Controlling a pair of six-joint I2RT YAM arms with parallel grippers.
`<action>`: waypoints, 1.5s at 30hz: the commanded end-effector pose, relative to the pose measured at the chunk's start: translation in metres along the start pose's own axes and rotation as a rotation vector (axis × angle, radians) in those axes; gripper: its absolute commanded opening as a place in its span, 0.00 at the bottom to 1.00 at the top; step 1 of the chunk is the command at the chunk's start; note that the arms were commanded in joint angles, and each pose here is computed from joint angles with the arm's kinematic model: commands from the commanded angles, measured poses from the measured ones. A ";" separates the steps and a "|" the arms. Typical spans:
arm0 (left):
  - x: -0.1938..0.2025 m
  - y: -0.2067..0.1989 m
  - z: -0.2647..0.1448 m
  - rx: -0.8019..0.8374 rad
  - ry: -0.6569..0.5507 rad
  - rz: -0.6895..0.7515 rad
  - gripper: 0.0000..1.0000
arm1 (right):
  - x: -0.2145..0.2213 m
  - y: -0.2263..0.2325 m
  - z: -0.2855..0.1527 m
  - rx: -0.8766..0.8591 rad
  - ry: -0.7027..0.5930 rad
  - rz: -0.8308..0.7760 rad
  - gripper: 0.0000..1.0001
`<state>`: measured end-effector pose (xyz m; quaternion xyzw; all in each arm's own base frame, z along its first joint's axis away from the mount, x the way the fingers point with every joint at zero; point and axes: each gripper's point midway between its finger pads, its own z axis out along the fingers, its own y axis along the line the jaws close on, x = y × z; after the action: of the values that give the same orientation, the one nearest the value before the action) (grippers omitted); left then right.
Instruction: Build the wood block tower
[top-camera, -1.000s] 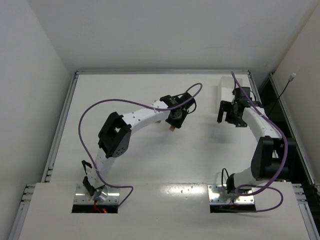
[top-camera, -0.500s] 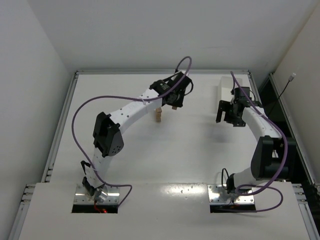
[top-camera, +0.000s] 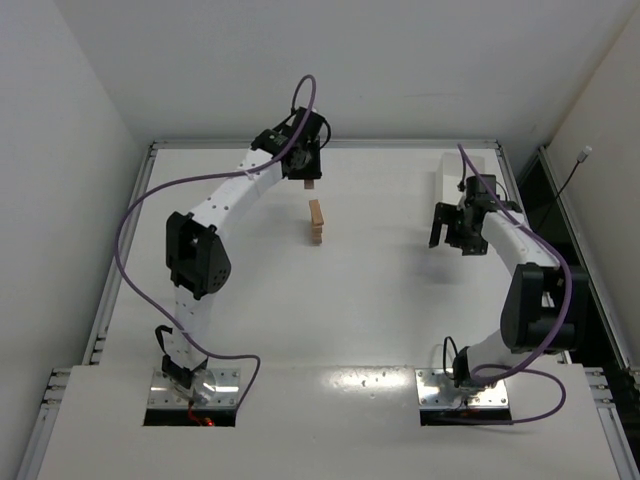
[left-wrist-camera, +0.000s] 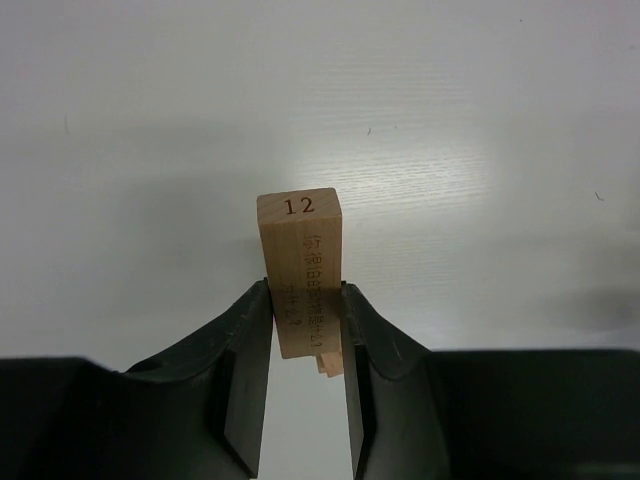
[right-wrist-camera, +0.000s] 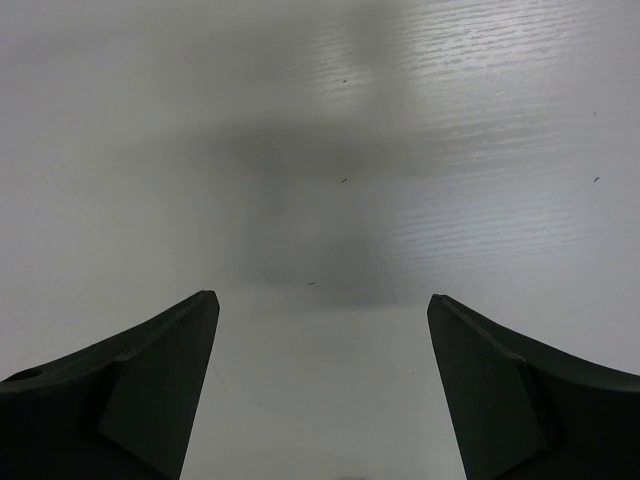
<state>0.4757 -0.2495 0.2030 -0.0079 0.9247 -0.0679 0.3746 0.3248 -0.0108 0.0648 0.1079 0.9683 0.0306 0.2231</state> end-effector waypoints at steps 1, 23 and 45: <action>-0.003 -0.014 -0.011 0.100 0.011 -0.026 0.00 | -0.026 0.012 -0.005 -0.040 -0.066 -0.010 0.82; 0.039 -0.012 -0.003 0.166 0.146 -0.070 0.00 | -0.022 0.023 0.000 -0.060 -0.052 -0.034 0.81; 0.056 -0.008 0.002 0.159 0.179 -0.075 0.00 | -0.022 0.026 0.004 -0.076 -0.040 -0.034 0.81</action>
<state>0.4319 -0.2637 0.1325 0.0030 0.9580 -0.1323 0.2544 0.3336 0.0049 0.0610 0.0895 0.9697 0.0520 0.2211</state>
